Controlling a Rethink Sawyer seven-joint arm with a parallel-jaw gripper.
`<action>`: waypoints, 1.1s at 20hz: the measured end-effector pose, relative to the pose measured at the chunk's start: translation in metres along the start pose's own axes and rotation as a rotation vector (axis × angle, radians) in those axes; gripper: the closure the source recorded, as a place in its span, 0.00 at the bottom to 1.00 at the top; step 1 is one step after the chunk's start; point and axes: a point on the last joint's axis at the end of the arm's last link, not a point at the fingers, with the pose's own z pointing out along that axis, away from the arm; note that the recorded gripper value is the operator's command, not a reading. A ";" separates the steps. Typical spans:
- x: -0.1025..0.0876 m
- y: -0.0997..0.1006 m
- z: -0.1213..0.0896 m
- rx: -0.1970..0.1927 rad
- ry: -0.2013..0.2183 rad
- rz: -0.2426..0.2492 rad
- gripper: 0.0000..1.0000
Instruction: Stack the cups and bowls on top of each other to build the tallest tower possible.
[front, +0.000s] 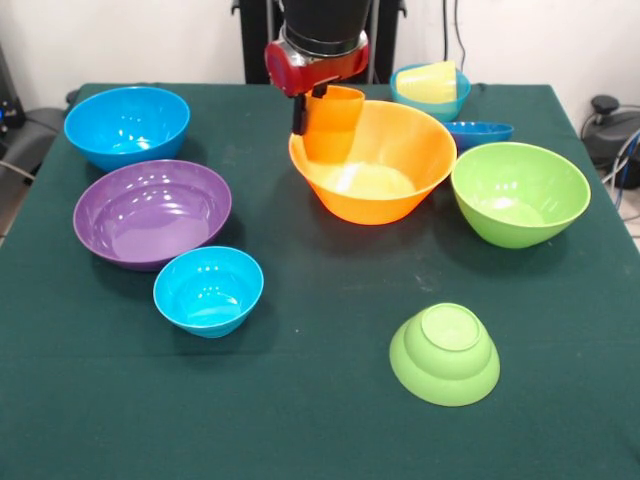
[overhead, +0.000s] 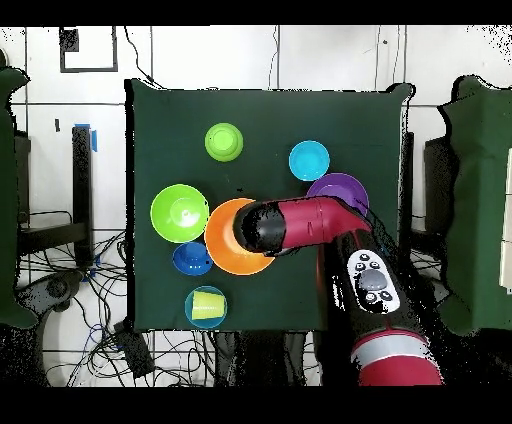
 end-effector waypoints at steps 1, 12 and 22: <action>-0.001 0.001 0.000 0.008 -0.007 -0.001 1.00; -0.010 0.018 0.000 0.050 -0.024 -0.034 1.00; -0.003 0.033 0.002 0.057 0.013 -0.046 1.00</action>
